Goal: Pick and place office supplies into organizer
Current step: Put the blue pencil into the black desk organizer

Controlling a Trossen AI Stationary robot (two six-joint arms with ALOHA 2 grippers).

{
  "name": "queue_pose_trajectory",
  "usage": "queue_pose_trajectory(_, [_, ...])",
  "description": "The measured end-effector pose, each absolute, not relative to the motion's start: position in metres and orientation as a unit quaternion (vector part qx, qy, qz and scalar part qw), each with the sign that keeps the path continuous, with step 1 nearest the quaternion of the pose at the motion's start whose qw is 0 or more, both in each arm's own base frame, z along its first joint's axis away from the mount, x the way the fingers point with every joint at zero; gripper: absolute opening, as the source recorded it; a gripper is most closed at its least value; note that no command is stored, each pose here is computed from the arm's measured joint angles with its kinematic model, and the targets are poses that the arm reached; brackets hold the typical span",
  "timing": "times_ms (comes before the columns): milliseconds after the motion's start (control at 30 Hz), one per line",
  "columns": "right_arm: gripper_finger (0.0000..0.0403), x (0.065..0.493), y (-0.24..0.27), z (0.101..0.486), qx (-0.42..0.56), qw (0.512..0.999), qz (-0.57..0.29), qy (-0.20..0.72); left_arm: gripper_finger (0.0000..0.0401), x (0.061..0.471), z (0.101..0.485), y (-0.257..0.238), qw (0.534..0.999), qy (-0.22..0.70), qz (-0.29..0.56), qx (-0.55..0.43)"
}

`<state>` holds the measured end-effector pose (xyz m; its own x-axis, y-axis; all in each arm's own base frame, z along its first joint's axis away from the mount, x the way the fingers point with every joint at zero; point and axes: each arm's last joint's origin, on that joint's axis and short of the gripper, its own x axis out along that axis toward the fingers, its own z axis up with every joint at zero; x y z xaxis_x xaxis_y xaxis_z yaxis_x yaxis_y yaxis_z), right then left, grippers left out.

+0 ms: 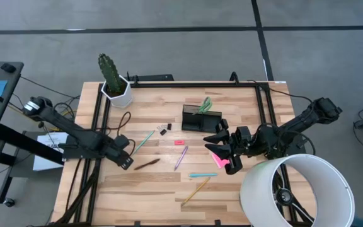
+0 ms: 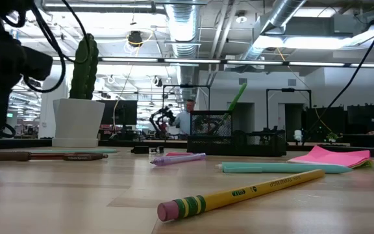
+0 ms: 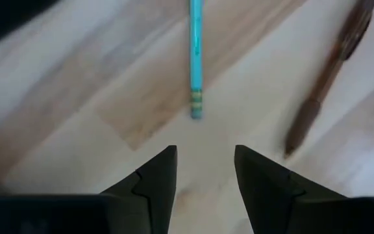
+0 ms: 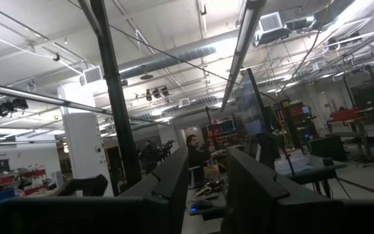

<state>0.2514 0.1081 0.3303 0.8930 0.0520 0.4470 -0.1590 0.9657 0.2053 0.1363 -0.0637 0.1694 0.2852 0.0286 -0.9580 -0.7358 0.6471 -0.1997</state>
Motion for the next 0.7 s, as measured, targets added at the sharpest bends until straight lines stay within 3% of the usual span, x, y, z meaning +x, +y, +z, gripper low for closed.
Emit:
queue_pose_trajectory(133, [0.0098,0.251,0.108,0.33,0.119,0.966,0.055,-0.225,0.0134,0.144,0.166,-0.064,0.748,0.535,0.248,-0.305])
queue_pose_trajectory(700, [0.0098,0.251,0.108,0.33,0.119,0.966,0.055,-0.225,0.0122,0.161,0.135,-0.071,0.716,0.593,0.268,-0.253])
